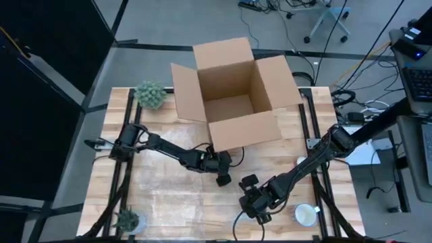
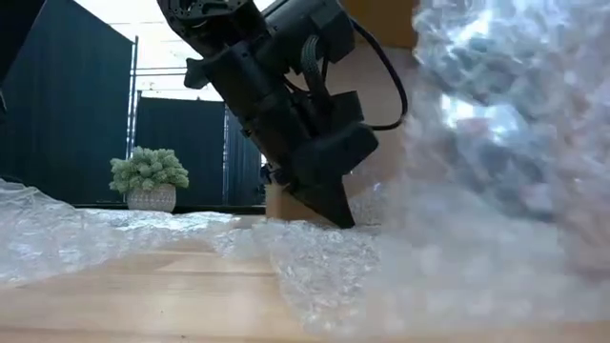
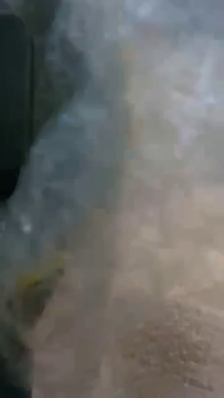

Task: Wrap mug
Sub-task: Wrap the orange mug with bubble wrap

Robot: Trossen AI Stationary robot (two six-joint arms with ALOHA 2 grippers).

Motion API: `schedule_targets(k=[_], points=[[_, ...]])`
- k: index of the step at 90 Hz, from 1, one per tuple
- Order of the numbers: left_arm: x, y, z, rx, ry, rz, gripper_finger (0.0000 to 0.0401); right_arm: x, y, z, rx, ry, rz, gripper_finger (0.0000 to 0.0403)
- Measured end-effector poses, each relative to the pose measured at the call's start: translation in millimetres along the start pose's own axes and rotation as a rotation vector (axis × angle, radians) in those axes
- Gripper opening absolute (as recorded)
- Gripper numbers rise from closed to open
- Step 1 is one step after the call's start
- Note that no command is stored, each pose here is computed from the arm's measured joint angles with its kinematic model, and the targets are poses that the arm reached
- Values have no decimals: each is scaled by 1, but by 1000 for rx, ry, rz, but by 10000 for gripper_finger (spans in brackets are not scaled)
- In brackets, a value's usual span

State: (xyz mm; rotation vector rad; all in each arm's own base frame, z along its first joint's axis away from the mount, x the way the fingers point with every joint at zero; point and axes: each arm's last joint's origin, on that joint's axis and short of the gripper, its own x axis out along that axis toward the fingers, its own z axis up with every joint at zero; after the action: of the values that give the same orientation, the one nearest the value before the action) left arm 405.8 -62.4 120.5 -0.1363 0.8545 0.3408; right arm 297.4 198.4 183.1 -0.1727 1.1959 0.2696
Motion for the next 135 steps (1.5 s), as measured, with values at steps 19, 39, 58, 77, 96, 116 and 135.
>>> schedule_targets(k=[19,39,58,77,96,116,135], points=[[0,0,0,0,1,0,0,-4,-1,1,15,15,-9,132],[-2,-4,1,4,13,-36,0,-12,0,7,28,4,-9,154],[-34,-10,18,16,18,-142,0,-12,0,8,50,0,-13,163],[-98,-20,35,51,-58,-230,0,-12,0,8,52,1,-14,169],[-144,-43,28,138,-118,-304,0,-12,0,8,51,1,-14,169],[-136,-39,27,258,-181,-80,0,-12,0,8,62,0,-14,169],[-123,-21,36,226,-128,-126,34,-12,0,7,103,3,-10,169]])
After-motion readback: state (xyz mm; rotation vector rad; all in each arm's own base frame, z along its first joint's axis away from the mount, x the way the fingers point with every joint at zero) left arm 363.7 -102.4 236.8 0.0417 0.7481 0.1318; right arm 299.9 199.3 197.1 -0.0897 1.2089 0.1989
